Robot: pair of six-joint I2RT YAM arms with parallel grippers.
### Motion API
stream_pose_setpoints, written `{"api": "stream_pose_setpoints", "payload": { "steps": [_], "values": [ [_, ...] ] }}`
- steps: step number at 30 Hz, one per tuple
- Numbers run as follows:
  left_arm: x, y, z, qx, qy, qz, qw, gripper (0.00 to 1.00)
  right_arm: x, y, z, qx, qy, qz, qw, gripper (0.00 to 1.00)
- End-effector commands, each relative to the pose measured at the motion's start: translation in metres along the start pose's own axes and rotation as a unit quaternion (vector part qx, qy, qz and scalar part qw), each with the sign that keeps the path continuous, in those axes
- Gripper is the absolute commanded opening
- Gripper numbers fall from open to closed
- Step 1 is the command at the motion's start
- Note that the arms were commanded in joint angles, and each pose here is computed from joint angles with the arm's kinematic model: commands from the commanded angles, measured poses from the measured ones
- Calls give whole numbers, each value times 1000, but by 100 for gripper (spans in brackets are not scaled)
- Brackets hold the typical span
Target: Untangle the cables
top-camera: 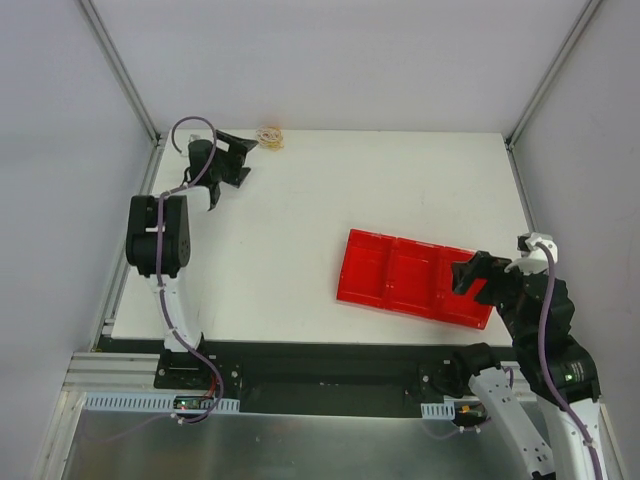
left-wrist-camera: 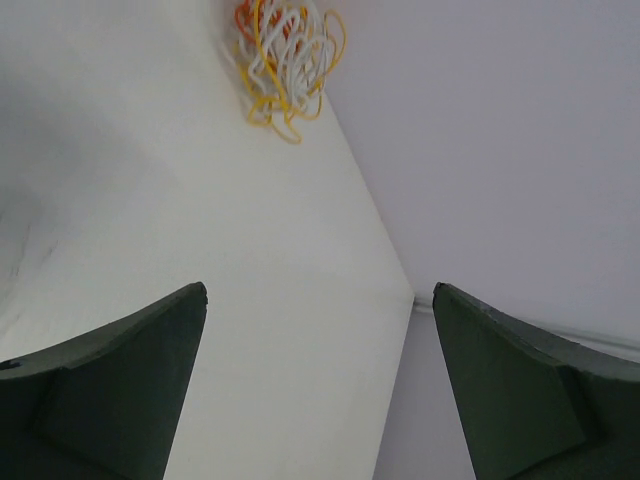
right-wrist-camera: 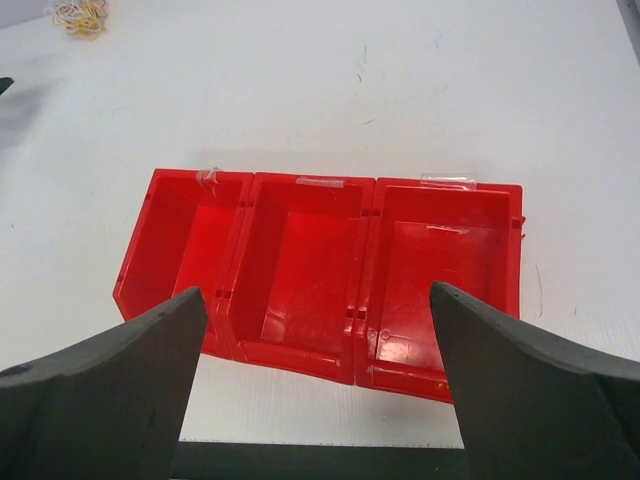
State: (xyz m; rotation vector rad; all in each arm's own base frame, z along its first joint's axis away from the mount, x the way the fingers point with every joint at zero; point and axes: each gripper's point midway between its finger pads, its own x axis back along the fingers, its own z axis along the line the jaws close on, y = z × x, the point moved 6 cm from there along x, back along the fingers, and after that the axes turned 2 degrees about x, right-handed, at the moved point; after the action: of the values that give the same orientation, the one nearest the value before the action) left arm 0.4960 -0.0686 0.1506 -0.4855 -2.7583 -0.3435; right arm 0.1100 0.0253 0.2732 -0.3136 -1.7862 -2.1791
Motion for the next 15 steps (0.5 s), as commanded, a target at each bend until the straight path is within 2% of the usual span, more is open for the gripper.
{"api": "stream_pose_setpoints", "payload": {
  "steps": [1,5,7,10,12,15],
  "values": [
    [-44,37,-34,46,-56,-83,994,93,6,21,4,8,14,-44,999,96],
    [-80,33,-34,-11,-34,-104,994,90,2,27,4,37,10,-41,998,96],
    [-93,41,-32,-40,-19,-133,990,89,4,28,2,41,3,-35,999,96],
    [-119,41,-28,-93,-6,-127,988,88,10,25,1,42,5,-37,998,96],
    [-131,40,-21,-101,17,-128,986,86,15,24,-2,41,1,-43,998,96],
    [-143,39,-11,-125,27,-135,982,75,21,24,-5,37,-2,-58,998,96]
  ]
}}
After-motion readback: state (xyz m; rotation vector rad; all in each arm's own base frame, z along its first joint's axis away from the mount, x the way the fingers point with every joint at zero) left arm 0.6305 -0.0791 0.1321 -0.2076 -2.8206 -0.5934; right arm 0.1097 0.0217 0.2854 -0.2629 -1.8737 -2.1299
